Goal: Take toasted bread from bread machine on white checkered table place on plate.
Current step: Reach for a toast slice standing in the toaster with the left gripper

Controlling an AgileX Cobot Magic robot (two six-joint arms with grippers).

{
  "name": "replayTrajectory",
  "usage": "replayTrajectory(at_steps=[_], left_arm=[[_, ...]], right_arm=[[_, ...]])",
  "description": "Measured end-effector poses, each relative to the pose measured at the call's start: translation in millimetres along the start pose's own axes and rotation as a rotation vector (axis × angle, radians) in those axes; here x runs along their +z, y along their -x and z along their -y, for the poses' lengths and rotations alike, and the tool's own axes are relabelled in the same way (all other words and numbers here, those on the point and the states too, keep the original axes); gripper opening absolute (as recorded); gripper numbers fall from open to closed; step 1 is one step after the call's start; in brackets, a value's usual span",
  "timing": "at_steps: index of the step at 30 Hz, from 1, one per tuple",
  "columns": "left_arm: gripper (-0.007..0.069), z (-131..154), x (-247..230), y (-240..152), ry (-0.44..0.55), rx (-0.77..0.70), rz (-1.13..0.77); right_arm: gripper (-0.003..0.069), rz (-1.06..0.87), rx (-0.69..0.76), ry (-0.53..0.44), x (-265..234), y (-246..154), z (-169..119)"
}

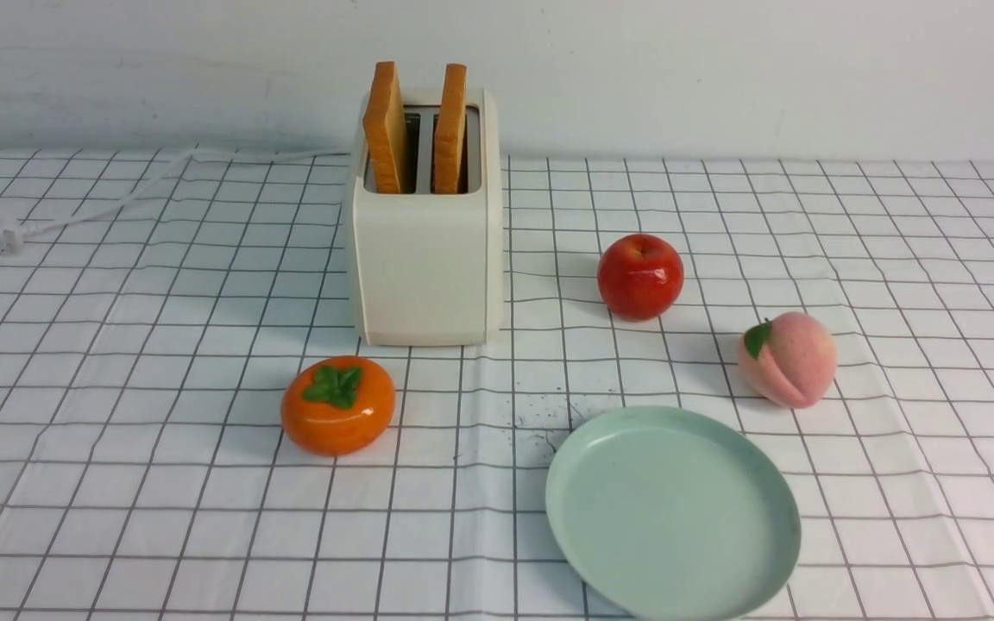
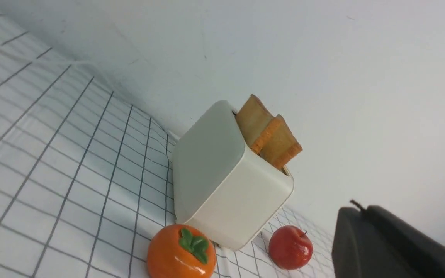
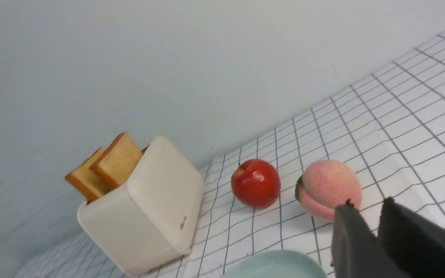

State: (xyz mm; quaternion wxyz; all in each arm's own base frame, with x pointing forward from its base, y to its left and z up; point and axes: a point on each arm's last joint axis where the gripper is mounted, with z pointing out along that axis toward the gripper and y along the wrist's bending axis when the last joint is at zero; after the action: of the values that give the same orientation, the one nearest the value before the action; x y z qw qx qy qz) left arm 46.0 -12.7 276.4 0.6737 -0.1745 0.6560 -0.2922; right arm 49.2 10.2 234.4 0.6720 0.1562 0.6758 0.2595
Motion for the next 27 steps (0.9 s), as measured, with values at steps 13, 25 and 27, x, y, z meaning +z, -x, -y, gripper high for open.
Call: replayTrajectory(at_steps=[13,25,27], left_arm=[[-0.0013,46.2,115.4,51.2,0.076,0.195,-0.547],[-0.0013,108.0,239.7,35.9,-0.072,0.408,-0.741],[-0.0011,107.1,253.7,33.0,-0.046,0.414,-0.746]], right_arm=[[-0.0008,-0.237,-0.293,0.087,-13.1,40.6,-45.8],[0.0,-0.263,-0.398,0.154,-33.0,78.9,-79.2],[0.0,-0.275,-0.415,0.165,-35.0,82.4,-82.9]])
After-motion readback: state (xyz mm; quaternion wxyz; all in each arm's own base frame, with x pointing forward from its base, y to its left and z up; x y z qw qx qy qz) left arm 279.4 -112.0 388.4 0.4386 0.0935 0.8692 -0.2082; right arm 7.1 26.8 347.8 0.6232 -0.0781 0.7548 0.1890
